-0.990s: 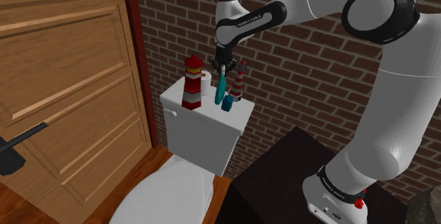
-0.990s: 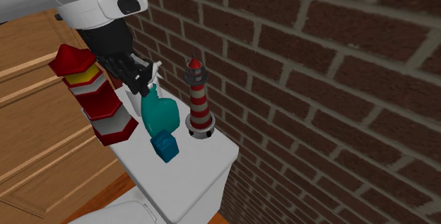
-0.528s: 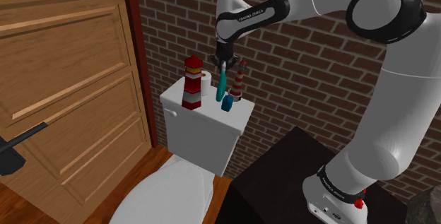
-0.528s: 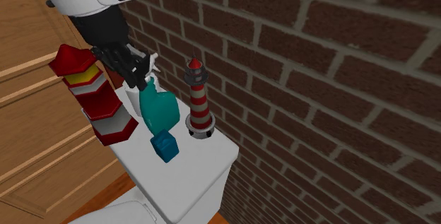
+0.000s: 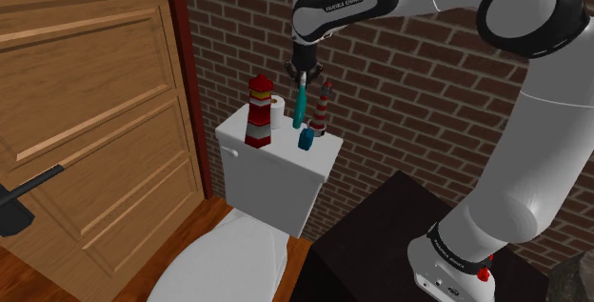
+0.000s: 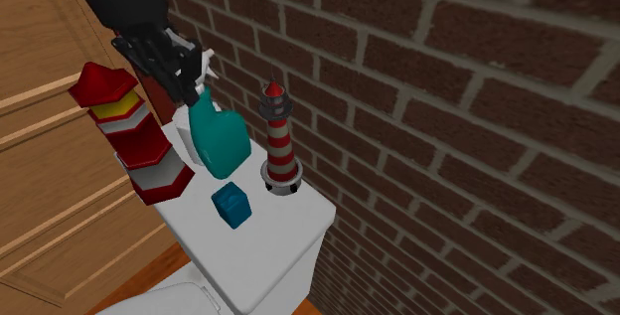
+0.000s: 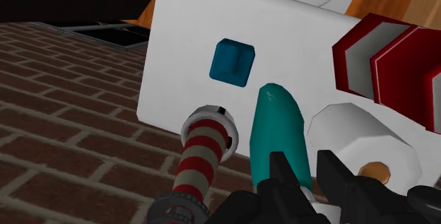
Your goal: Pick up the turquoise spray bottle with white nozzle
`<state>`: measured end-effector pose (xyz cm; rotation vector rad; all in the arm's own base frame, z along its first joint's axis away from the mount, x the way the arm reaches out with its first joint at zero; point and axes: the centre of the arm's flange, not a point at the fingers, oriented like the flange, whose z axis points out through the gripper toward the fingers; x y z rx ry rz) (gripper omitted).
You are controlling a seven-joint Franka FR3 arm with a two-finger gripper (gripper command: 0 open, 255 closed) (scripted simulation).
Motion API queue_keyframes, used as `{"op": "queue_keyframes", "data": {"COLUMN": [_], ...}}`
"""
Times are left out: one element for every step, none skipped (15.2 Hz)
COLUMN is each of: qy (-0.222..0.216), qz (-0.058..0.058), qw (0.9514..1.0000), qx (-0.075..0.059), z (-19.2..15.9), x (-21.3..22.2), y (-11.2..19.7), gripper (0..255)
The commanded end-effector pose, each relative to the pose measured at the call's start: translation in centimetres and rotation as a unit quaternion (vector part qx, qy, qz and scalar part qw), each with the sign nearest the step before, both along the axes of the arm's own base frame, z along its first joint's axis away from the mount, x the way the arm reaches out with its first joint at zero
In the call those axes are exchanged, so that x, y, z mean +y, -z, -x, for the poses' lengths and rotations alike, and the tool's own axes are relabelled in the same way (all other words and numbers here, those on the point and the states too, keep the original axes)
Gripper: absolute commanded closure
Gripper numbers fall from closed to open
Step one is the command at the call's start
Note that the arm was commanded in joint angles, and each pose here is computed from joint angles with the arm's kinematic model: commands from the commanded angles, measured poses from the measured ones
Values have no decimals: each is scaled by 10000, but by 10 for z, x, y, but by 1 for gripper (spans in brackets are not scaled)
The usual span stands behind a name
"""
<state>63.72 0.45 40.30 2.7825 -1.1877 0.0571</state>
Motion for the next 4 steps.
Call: {"op": "queue_keyframes", "data": {"qy": [1,1,1,1], "qz": [0,0,0,0], "qw": [10000,10000,10000,10000], "qx": [1,1,1,1], "z": [0,0,0,0], "x": [-1,-1,-1,-1], "y": [-11,-17,-17,-17], "gripper": [255,255,255,255]}}
